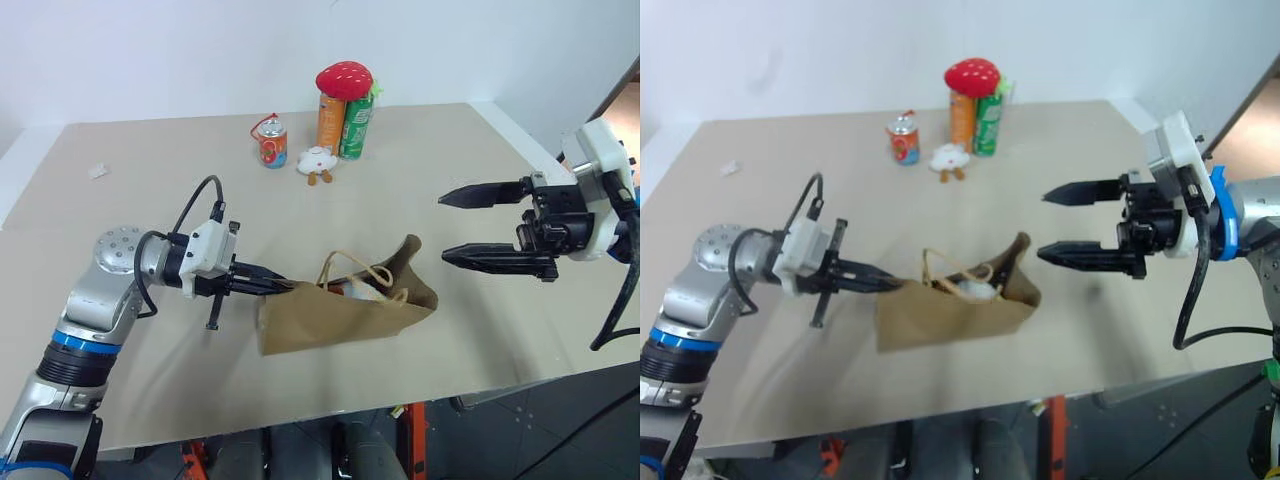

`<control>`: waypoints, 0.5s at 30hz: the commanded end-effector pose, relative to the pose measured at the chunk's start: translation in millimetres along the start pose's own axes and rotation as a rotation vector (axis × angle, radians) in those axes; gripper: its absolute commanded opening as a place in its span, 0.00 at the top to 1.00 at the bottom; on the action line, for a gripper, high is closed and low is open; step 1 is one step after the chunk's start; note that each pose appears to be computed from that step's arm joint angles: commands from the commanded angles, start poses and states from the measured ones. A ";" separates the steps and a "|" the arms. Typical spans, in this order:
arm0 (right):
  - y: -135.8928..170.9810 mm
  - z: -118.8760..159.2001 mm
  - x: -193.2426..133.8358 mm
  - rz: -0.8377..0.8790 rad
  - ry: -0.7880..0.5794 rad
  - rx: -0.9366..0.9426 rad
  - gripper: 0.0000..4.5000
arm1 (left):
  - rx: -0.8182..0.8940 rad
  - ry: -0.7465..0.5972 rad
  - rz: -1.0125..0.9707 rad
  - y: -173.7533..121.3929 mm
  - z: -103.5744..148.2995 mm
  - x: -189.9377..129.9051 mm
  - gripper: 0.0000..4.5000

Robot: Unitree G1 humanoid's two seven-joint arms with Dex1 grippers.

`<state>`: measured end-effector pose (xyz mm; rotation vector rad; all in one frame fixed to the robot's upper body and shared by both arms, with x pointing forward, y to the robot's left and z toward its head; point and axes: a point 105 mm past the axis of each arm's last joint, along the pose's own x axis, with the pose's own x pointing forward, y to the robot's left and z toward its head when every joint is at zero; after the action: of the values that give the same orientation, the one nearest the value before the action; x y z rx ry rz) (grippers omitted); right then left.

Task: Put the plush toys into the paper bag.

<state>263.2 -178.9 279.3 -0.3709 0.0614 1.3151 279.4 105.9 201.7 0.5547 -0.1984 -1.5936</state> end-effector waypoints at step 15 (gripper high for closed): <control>-41.2 -14.9 -27.1 -0.214 -0.053 0.015 0.00 | -0.142 -0.023 0.412 44.2 53.7 -48.0 0.06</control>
<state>293.5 -209.5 272.3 -0.2888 0.0392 1.1582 282.2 121.8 272.1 0.3091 -0.1847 -1.3309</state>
